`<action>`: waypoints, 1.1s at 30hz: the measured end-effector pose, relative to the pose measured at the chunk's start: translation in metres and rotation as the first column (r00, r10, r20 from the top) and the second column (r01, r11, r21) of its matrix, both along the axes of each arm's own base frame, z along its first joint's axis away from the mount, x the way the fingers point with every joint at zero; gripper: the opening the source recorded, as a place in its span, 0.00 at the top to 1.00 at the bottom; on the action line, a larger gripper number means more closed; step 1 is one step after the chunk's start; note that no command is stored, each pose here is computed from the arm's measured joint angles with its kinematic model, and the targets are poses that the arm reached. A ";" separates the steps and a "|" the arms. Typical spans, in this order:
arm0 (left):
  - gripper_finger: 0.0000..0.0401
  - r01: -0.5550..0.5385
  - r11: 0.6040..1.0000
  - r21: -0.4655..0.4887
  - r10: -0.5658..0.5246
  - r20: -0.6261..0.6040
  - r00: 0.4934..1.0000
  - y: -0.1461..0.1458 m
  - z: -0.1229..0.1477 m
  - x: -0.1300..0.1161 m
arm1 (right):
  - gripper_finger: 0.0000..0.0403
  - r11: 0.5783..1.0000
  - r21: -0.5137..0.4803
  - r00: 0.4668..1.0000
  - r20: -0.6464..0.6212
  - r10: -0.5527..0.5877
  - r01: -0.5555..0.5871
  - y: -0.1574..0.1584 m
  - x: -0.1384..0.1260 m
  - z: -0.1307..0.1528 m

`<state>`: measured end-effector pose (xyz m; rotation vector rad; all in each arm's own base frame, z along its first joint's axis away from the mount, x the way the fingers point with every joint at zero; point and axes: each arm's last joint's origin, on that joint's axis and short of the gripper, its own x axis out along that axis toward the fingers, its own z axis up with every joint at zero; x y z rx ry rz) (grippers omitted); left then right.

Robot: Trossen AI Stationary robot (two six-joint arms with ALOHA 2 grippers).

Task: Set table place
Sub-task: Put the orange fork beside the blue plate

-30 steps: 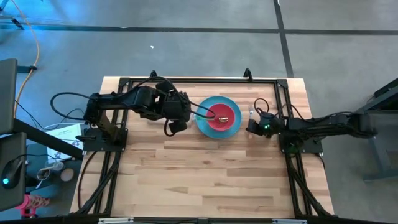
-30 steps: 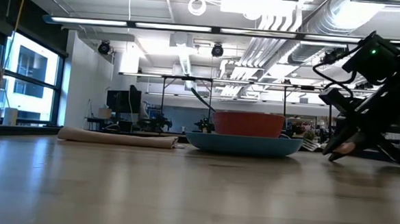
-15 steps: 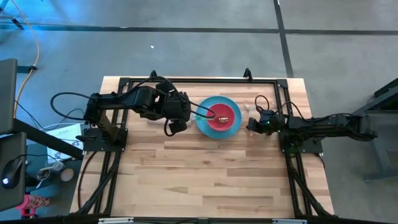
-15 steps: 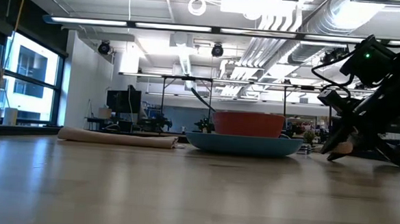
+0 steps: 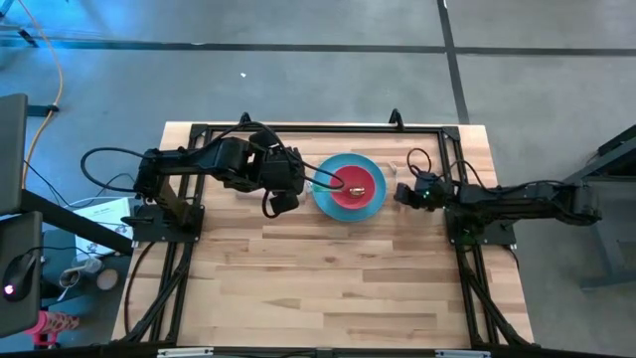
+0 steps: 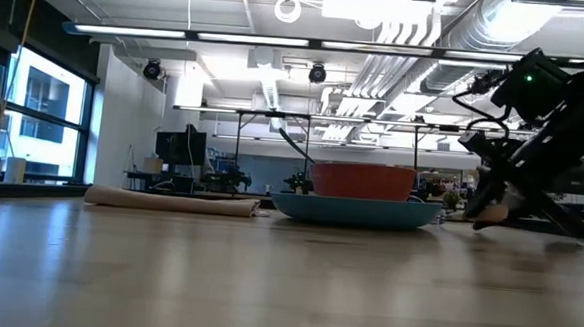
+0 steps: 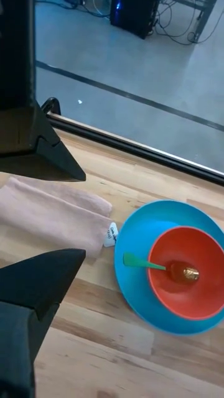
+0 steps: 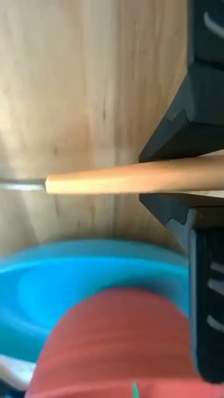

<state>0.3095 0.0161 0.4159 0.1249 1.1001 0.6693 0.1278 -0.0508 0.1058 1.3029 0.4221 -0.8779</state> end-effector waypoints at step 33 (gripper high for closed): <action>0.56 0.059 0.998 -0.008 -0.059 -0.035 0.998 -0.001 -0.001 0.000 | 0.84 0.994 -0.106 0.979 -0.201 -0.045 0.024 -0.009 0.016 0.052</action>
